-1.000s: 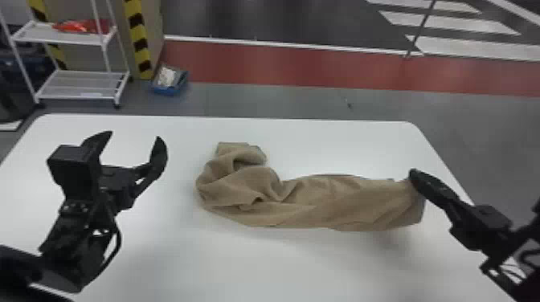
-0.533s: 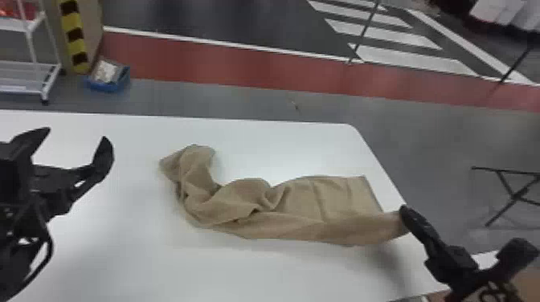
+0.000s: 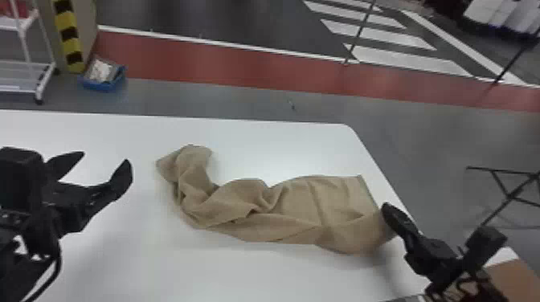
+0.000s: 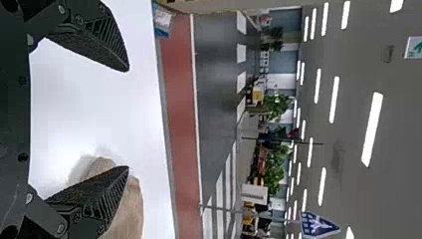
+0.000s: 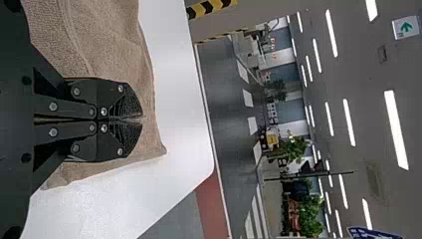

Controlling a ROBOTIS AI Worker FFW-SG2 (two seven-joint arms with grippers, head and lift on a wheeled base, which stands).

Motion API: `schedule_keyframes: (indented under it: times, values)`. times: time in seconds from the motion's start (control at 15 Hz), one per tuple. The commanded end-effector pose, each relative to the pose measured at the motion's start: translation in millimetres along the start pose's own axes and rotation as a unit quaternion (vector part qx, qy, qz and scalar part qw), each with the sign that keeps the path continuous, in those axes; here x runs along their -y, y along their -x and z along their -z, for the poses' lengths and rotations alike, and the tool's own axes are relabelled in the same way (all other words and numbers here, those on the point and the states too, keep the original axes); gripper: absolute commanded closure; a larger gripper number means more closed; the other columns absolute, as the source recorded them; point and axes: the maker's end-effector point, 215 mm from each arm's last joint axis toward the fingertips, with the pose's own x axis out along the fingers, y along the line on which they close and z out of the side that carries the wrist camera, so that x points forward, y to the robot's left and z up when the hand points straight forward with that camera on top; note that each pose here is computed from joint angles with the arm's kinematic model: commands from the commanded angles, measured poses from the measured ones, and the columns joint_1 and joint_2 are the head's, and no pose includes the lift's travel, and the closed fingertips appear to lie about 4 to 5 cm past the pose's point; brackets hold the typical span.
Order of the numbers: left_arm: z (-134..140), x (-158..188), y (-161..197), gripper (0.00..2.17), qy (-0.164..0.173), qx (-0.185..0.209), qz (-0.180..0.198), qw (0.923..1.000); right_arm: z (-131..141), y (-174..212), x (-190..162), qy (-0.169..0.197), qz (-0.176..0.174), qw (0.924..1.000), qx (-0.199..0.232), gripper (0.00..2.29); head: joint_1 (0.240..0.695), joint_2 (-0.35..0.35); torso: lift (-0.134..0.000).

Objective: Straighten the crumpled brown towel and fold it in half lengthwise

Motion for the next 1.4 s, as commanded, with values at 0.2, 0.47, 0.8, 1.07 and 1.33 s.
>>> schedule_keyframes:
  times: [0.2,0.47,0.8,1.07,1.33]
  values:
    - [44.6,71.2,12.6,0.27,0.033,-0.081,0.094,0.9918,7.3,-1.5,-2.4,0.002,-0.001,1.0000,-0.001,1.21,0.695,-0.350,-0.123]
    - [47.1,117.9,16.9,0.27,0.062,-0.086,0.137,0.9850,14.7,-1.4,-2.4,0.002,-0.001,1.0000,-0.004,1.21,0.695,-0.350,-0.123]
    - [46.8,169.0,19.2,0.27,0.082,-0.086,0.168,0.9785,16.2,-0.6,0.6,0.005,0.000,1.0000,0.000,1.21,0.695,-0.350,-0.123]
    - [52.4,174.6,12.0,0.27,0.061,-0.090,0.168,0.9798,12.7,1.0,1.5,0.008,0.000,0.9999,0.007,1.21,0.695,-0.350,-0.123]
    - [60.0,170.6,4.2,0.27,0.053,-0.096,0.162,0.9808,6.5,5.2,2.6,0.009,-0.002,0.9998,0.017,1.21,0.695,-0.350,-0.123]
